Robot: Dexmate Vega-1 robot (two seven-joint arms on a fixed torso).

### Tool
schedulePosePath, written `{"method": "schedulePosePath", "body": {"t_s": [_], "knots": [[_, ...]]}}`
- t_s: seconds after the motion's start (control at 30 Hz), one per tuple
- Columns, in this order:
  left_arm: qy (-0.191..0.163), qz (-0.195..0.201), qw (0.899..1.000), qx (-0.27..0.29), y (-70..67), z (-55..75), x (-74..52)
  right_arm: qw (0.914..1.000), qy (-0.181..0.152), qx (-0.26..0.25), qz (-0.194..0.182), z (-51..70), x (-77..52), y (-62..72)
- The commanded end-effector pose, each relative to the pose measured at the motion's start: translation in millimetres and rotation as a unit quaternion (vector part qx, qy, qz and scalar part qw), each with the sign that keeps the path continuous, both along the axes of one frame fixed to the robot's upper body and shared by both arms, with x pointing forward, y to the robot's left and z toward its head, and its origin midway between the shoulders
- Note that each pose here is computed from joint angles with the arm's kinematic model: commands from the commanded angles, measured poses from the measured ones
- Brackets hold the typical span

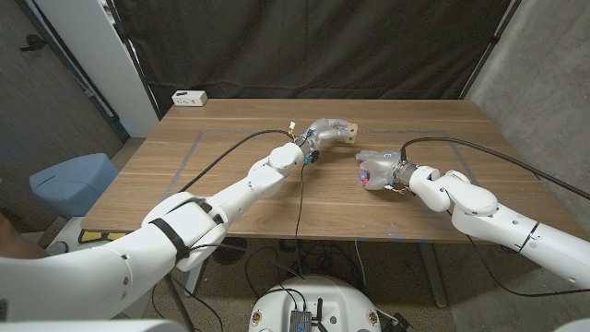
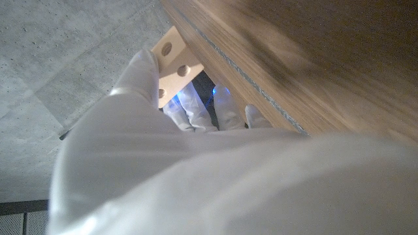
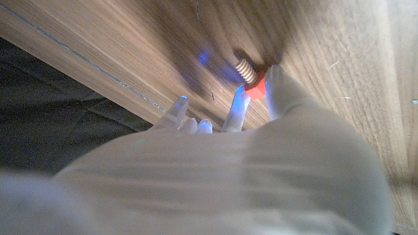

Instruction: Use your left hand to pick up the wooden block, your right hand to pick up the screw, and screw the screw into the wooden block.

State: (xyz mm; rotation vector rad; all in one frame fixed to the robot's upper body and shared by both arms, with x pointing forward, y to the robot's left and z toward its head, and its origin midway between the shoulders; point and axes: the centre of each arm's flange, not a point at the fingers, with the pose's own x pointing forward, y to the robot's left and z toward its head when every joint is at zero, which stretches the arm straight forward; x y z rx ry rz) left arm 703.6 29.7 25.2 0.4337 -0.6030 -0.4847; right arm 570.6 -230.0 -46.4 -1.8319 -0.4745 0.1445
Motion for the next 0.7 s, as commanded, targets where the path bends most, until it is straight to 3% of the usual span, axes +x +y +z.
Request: {"method": "schedulePosePath", "body": {"t_s": [0.03, 0.7], "knots": [[0.001, 0.000, 1.000, 0.000, -1.1, -1.4, -0.6, 0.9999, -0.010, 0.007, 0.004, 1.3, -1.4, -1.7], [0.002, -0.002, 1.000, -0.002, -0.6, -5.1, -1.8, 0.9989, -0.021, 0.042, 0.002, 9.7, -6.3, -10.2]]}}
